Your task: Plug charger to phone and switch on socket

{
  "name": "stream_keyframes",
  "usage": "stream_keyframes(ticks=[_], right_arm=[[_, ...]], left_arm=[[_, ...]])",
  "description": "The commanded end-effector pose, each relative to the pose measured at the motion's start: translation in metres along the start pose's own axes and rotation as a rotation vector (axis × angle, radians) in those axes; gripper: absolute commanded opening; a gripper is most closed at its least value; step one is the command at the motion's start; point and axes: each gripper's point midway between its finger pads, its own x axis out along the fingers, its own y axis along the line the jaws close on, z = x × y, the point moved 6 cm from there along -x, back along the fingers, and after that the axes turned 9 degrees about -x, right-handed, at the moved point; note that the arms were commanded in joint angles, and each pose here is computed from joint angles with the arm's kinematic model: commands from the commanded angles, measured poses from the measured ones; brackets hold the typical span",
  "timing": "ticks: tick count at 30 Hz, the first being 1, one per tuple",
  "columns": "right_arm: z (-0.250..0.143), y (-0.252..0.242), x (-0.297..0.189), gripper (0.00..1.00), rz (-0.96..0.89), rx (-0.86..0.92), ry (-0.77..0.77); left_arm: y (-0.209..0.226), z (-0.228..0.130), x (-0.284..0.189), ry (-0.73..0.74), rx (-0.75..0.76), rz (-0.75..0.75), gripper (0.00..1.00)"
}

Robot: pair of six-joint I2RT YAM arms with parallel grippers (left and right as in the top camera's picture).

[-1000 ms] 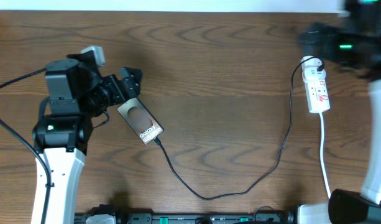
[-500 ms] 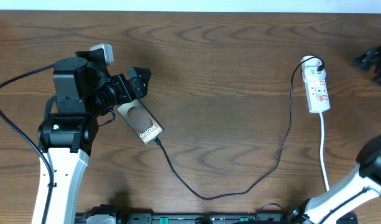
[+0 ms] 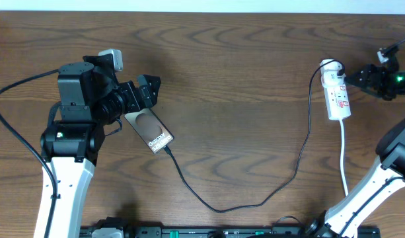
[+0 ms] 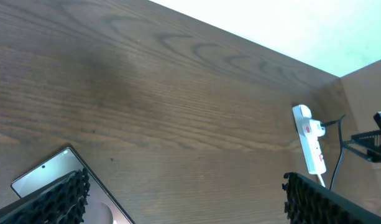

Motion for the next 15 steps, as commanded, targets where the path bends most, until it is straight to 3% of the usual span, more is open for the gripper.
stream_keyframes(ticks=[1,15], right_arm=[[0.01,0.008,0.017,0.99,0.036,-0.085,-0.003],[0.019,0.017,0.033,0.99,0.006,-0.147,0.019]], left_arm=[[-0.002,0.007,-0.004,-0.032,0.028,0.024,0.98],[0.006,0.003,0.009,0.016,0.004,0.043,0.98]])
